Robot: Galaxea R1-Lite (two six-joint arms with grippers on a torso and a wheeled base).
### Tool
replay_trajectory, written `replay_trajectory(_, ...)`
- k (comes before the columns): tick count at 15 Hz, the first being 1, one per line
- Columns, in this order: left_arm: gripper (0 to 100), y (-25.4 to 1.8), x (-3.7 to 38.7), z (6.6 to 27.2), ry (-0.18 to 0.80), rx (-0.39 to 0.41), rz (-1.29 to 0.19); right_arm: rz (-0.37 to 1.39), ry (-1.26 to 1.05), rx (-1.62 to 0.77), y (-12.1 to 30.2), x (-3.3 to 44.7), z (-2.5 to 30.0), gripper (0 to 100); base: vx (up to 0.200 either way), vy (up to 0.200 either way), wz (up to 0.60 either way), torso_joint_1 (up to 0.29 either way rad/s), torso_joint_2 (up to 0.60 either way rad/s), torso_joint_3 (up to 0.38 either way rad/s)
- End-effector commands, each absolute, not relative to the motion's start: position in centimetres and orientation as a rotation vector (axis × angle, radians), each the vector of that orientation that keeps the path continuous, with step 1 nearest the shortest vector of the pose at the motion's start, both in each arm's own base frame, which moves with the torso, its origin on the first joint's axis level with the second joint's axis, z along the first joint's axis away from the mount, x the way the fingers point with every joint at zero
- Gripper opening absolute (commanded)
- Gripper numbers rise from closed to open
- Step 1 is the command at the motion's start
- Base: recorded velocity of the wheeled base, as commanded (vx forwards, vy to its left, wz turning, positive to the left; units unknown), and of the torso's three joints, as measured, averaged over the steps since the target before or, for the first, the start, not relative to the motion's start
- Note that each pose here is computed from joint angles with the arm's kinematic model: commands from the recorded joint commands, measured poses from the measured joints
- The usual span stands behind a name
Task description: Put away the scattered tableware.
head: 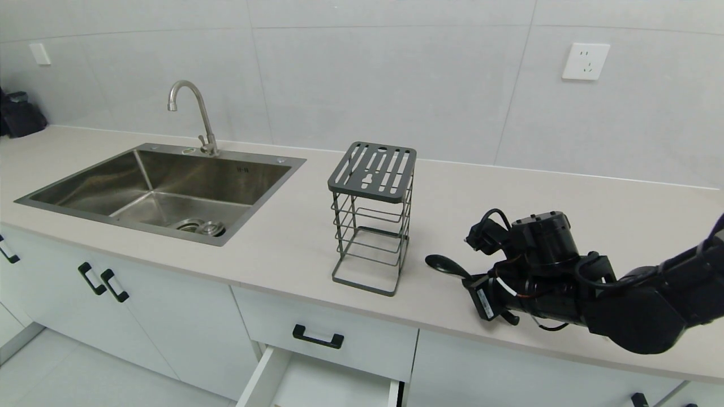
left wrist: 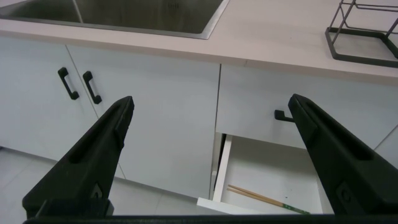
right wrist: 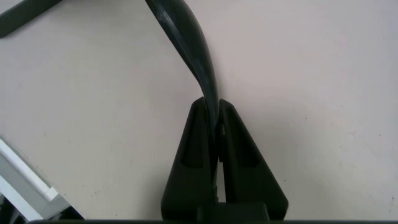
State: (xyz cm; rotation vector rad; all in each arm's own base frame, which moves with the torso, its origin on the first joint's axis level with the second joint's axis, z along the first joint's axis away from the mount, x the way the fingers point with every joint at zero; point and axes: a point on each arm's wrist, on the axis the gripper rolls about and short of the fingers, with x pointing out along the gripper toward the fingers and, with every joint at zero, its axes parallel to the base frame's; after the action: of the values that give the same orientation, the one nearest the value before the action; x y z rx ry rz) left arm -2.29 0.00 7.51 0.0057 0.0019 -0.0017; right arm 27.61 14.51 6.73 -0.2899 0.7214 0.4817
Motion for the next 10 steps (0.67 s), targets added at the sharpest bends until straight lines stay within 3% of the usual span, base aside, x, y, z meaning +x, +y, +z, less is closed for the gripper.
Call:
replay_trajectory(1,100,0.0,-2.3,7.5,0.003,0.006,-0.002,0.512,0.715,-0.297,15.3,27.2,6.9,0,0.000,0.000,0.00,0.000,0.00,0.000)
replay_trajectory(10,100,0.0,-2.3,7.5,0.003,0.006,-0.002,0.516,0.650,-0.280,14.5,25.6,9.2,0,0.000,0.000,0.00,0.000,0.00,0.000)
